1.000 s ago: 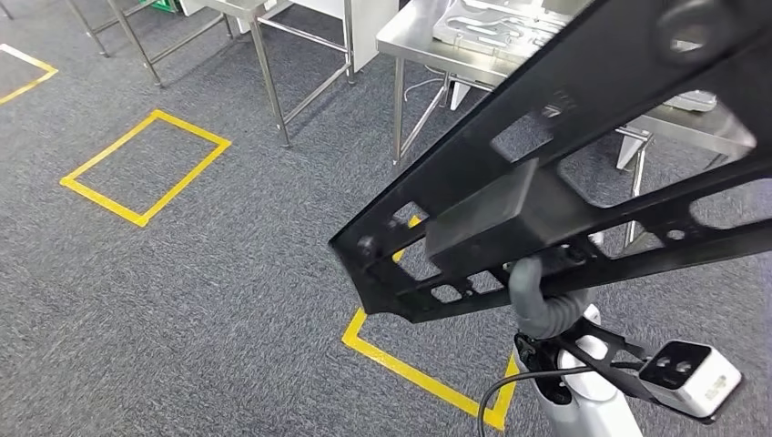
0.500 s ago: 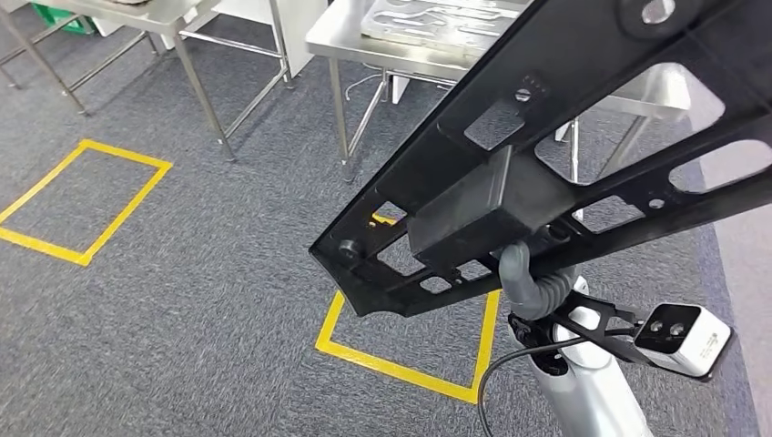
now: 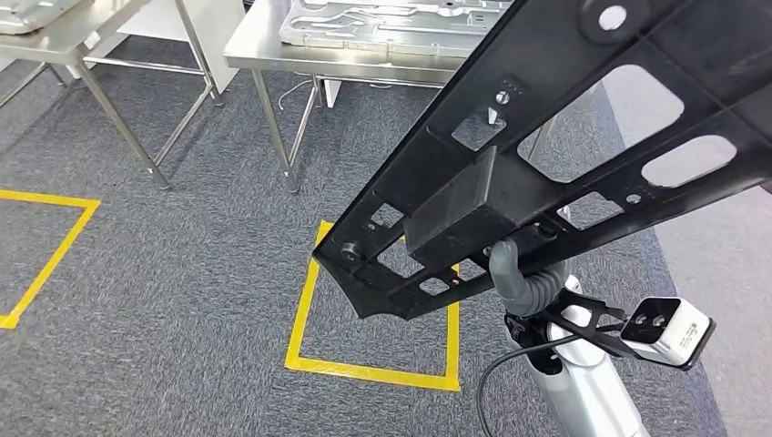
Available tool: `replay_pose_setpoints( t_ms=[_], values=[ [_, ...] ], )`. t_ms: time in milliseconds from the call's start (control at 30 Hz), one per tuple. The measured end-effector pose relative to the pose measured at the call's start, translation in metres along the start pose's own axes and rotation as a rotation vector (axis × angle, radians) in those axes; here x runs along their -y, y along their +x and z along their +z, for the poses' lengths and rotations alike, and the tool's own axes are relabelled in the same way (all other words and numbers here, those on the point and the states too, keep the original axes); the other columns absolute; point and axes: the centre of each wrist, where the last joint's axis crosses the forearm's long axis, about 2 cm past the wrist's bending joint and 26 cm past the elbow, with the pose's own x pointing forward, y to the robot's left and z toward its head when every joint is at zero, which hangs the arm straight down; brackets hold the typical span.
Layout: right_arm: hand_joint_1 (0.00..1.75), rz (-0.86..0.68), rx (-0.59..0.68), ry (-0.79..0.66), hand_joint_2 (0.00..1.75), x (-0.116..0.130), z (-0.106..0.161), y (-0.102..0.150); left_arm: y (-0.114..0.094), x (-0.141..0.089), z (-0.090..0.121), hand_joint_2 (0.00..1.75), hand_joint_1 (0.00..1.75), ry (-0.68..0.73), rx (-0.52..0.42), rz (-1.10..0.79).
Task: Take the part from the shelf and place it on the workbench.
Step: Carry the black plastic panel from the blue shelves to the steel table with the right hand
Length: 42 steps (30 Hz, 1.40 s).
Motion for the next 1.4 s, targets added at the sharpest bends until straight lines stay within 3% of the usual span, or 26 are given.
replay_pose_setpoints(
  t_ms=[1400],
  values=[
    [1.75,0.063,-0.062,-0.045,1.75,0.012,0.017,-0.002,0.003,-0.003,-0.001,0.0,0.0,-0.032,-0.012,-0.014]
  ],
)
